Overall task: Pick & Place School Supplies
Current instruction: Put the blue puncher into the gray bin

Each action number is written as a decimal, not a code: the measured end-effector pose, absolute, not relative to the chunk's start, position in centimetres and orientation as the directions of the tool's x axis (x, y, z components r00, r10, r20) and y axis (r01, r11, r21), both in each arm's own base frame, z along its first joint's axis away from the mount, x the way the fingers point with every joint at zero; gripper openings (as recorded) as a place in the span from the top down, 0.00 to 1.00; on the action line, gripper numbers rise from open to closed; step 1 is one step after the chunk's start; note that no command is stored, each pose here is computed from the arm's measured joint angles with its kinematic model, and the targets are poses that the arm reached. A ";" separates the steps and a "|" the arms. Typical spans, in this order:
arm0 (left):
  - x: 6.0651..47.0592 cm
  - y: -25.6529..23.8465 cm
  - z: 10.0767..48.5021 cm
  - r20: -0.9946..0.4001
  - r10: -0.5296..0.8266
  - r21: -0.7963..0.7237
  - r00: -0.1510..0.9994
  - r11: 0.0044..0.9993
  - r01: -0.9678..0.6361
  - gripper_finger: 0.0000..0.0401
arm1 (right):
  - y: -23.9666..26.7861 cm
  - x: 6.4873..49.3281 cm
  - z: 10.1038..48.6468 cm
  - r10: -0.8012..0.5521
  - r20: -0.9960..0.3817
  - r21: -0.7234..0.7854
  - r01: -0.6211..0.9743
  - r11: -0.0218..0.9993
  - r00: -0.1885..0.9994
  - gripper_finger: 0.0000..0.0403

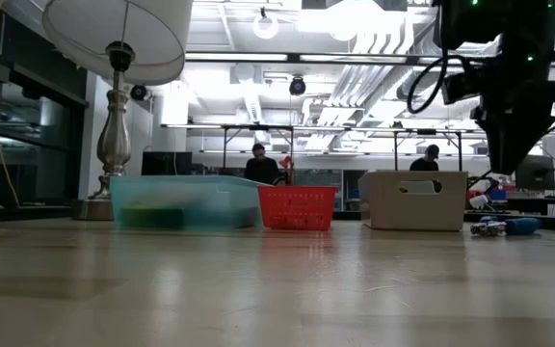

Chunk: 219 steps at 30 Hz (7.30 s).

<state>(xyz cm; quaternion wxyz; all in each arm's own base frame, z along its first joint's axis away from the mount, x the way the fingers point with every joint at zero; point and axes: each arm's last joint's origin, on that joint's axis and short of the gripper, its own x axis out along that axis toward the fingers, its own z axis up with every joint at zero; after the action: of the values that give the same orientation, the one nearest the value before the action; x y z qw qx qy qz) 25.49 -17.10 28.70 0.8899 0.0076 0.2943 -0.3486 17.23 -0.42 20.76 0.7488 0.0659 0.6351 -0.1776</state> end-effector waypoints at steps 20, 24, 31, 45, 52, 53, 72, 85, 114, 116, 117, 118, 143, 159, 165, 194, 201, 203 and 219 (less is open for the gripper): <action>25.9 -17.3 29.5 -0.451 -0.641 -0.186 0.621 0.748 0.637 0.70 | -2.6 19.1 16.8 -0.119 -0.986 -0.151 0.333 0.931 -0.114 0.62; 25.9 -17.4 29.6 -0.439 -0.644 -0.185 0.626 0.747 0.639 0.70 | -2.5 19.2 16.8 -0.100 -0.989 -0.131 0.320 0.938 -0.113 0.62; 25.9 -17.4 29.6 -0.437 -0.645 -0.184 0.627 0.747 0.639 0.70 | -1.8 19.2 16.8 -0.069 -0.992 -0.092 0.225 0.970 -0.107 0.62; 26.0 -17.4 29.9 -0.411 -0.652 -0.180 0.637 0.744 0.644 0.70 | -0.4 19.8 17.4 -0.097 -0.992 -0.105 0.110 0.988 -0.079 0.62; 26.1 -17.5 30.1 -0.388 -0.657 -0.180 0.646 0.741 0.646 0.70 | -0.9 20.0 17.8 -0.150 -0.986 -0.140 -0.135 0.981 -0.066 0.62; 26.1 -17.5 30.1 -0.387 -0.658 -0.187 0.646 0.742 0.644 0.70 | -1.0 20.0 17.8 -0.149 -0.987 -0.137 -0.158 0.978 -0.068 0.62; 26.1 -17.5 30.1 -0.382 -0.659 -0.223 0.648 0.746 0.627 0.70 | -2.8 18.1 15.3 -0.076 -0.987 -0.058 -0.129 0.990 -0.143 0.62; 26.1 -17.5 30.2 -0.380 -0.659 -0.222 0.649 0.746 0.628 0.70 | -2.9 18.6 14.8 -0.092 -0.993 -0.083 -0.123 0.989 -0.070 0.62; 26.2 -17.5 30.2 -0.378 -0.660 -0.221 0.650 0.746 0.628 0.70 | -3.6 17.6 13.4 -0.059 -0.996 -0.054 -0.069 0.996 -0.066 0.62; 26.2 -17.5 30.2 -0.375 -0.660 -0.221 0.651 0.745 0.629 0.70 | -3.6 17.6 13.4 -0.060 -0.996 -0.055 -0.069 0.996 -0.066 0.62; 26.2 -17.5 30.2 -0.375 -0.660 -0.221 0.651 0.745 0.629 0.70 | -3.6 17.6 13.4 -0.060 -0.996 -0.055 -0.069 0.996 -0.066 0.62; 26.2 -17.5 30.2 -0.375 -0.660 -0.221 0.651 0.745 0.629 0.70 | -3.6 17.6 13.4 -0.060 -0.996 -0.055 -0.069 0.996 -0.067 0.62; 26.2 -17.5 30.2 -0.375 -0.660 -0.221 0.651 0.745 0.629 0.70 | -3.5 17.5 13.3 -0.033 -0.997 -0.027 -0.081 0.996 -0.069 0.89; 26.2 -17.5 30.2 -0.372 -0.661 -0.221 0.651 0.745 0.630 0.70 | -0.2 18.6 15.0 -0.023 -0.996 -0.004 -0.208 0.978 -0.089 0.90; 26.2 -17.5 30.2 -0.372 -0.661 -0.221 0.652 0.745 0.629 0.70 | 1.2 19.4 16.0 -0.034 -0.998 -0.021 -0.233 0.972 -0.052 0.90; 26.2 -17.6 30.3 -0.362 -0.663 -0.220 0.655 0.744 0.631 0.70 | -0.8 23.9 24.7 -0.093 -0.980 -0.010 0.424 0.906 0.176 0.90; 26.2 -17.6 30.3 -0.362 -0.663 -0.221 0.655 0.744 0.631 0.70 | -4.3 24.4 25.3 -0.112 -0.962 0.083 0.653 0.753 0.251 0.90; 26.2 -17.6 30.3 -0.362 -0.663 -0.237 0.655 0.745 0.624 0.70 | -5.3 24.4 25.4 -0.109 -0.957 0.117 0.700 0.704 0.269 0.89; 26.2 -17.6 30.3 -0.366 -0.662 -0.262 0.653 0.747 0.611 0.70 | -10.1 24.8 26.1 -0.194 -0.884 0.309 0.844 0.438 0.425 0.91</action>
<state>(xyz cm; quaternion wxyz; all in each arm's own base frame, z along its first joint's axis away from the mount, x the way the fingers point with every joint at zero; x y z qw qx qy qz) 26.20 -17.55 30.28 0.9074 -0.0576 0.2242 -0.3508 24.76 -10.06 26.09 0.7437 0.3991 0.4071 -0.3491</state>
